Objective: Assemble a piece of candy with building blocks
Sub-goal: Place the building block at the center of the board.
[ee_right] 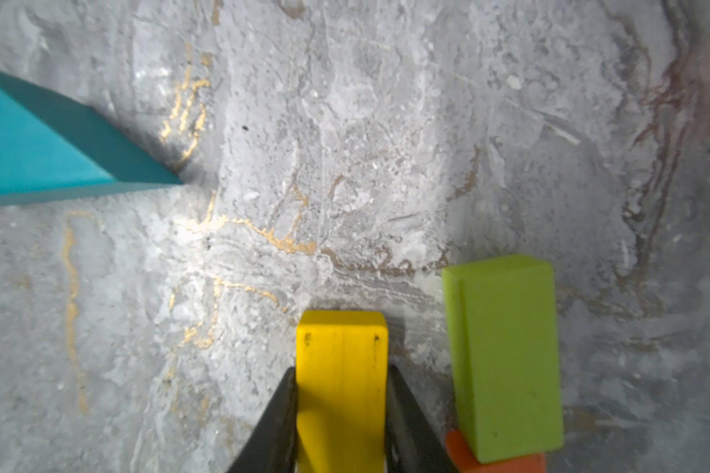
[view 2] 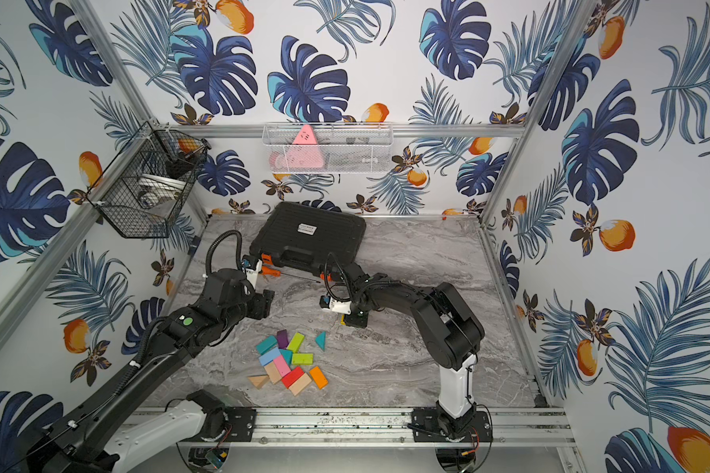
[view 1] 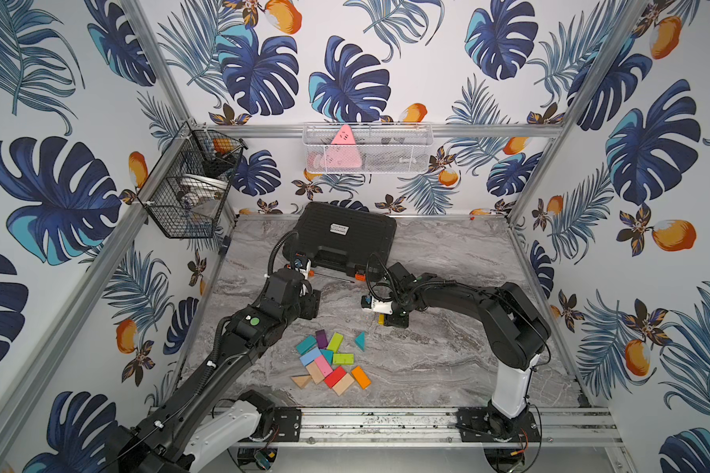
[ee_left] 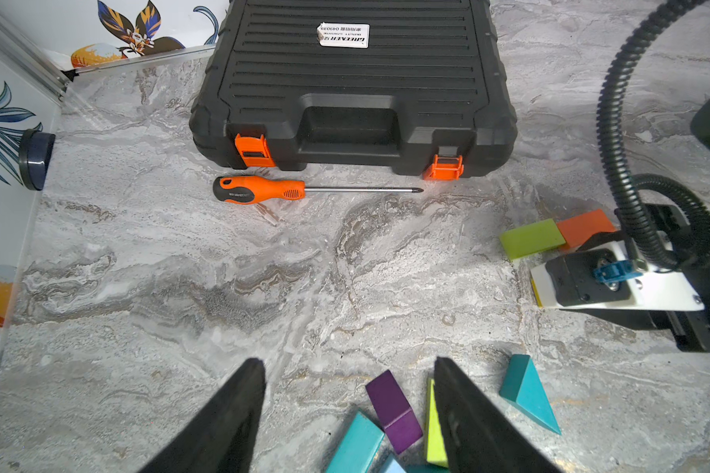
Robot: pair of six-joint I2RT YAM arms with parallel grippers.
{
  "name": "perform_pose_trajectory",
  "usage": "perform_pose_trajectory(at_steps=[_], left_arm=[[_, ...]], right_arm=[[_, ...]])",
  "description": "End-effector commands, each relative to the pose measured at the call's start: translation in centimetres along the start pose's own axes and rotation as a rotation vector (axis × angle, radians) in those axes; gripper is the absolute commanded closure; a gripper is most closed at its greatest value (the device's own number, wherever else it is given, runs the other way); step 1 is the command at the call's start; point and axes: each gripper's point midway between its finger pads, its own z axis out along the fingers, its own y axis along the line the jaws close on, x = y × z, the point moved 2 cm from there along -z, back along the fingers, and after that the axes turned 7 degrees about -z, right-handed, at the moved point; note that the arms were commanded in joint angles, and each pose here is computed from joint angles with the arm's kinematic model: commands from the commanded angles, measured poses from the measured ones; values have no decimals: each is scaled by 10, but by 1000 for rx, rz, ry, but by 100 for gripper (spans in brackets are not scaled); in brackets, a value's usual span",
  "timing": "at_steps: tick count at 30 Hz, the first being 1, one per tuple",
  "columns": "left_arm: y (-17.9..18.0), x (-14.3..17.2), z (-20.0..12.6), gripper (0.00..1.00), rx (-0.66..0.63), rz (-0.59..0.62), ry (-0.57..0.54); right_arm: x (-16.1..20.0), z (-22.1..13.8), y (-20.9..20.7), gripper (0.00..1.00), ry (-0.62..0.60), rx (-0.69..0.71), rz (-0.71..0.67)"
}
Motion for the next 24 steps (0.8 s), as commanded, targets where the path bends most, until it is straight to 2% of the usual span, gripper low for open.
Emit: perform_pose_trajectory(at_steps=[1, 17, 24], left_arm=[[-2, -6, -2, 30, 8, -15, -22], [-3, -5, 0, 30, 13, -15, -15], [-2, -4, 1, 30, 8, -14, -11]], right_arm=[[-1, -2, 9, 67, -14, -43, -31], [-2, 4, 4, 65, -9, -29, -17], [-4, 2, 1, 56, -18, -14, -3]])
